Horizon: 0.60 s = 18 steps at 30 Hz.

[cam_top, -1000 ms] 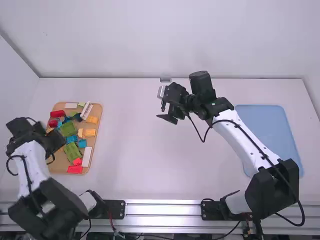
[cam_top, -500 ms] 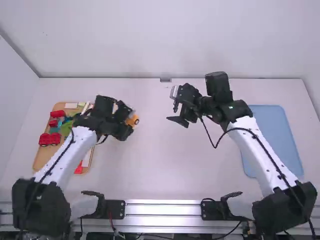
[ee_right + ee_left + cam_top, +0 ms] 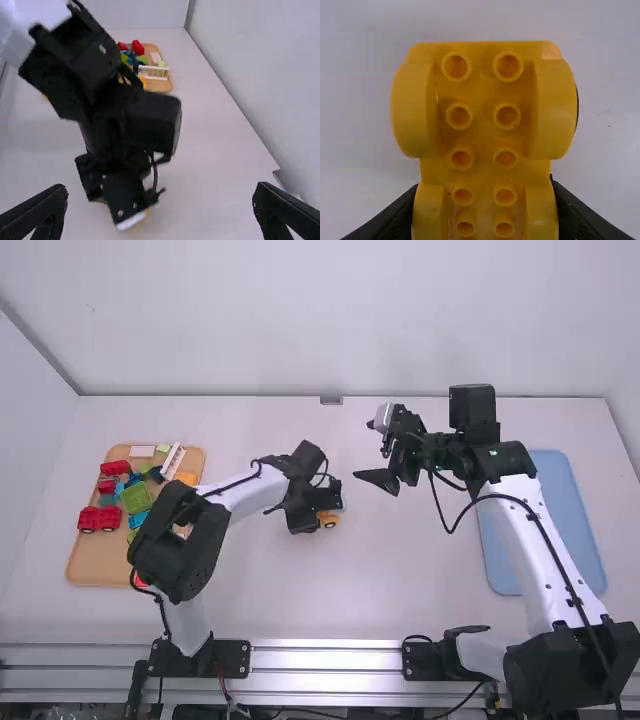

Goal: Assemble lego blocks to make yellow taxi

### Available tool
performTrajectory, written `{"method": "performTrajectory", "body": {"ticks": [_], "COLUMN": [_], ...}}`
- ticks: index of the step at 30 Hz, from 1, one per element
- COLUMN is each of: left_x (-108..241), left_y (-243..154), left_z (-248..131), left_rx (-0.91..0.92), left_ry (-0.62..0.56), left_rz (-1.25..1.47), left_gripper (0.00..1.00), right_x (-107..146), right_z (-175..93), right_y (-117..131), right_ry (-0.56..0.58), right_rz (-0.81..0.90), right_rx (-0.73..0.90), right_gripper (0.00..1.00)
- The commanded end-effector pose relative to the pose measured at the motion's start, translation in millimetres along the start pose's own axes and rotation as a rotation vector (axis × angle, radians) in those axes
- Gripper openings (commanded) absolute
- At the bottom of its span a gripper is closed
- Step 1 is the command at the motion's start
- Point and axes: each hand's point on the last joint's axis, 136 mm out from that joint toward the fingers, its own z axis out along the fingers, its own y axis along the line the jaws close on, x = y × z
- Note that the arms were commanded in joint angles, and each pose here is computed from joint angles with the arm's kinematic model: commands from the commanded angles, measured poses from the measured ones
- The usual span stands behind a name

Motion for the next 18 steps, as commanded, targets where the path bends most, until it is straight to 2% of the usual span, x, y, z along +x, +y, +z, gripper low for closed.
{"method": "performTrajectory", "body": {"ticks": [1,12,13,14,15,17,18], "left_x": [-3.4,15.4,16.4,16.5,15.2,11.9,8.1], "left_y": [-4.9,-13.2,-13.6,-13.4,-11.2,-7.2,-3.2], "left_z": [3.5,19.2,19.2,19.1,18.9,17.5,15.9], "left_rx": [0.009,0.012,0.012,0.012,0.004,-0.011,-0.024], "left_ry": [0.009,0.042,0.048,0.048,0.042,0.036,0.026], "left_rz": [0.123,0.134,0.131,0.130,0.126,0.117,0.096], "left_gripper": [0.17,0.29,0.43,0.48,0.69,0.99,0.99], "right_x": [-0.6,0.9,1.4,1.7,2.5,1.5,0.8], "right_z": [-0.3,1.0,1.8,2.2,2.9,3.8,5.0], "right_y": [3.0,2.6,2.0,1.2,0.7,-1.1,-3.6], "right_ry": [-0.024,-0.018,-0.019,-0.019,-0.018,-0.026,-0.032], "right_rz": [0.012,-0.013,-0.013,-0.014,-0.012,-0.013,-0.002], "right_rx": [-0.023,-0.022,-0.023,-0.022,-0.023,-0.022,-0.019], "right_gripper": [0.99,0.99,0.99,0.99,0.99,0.99,0.99]}}
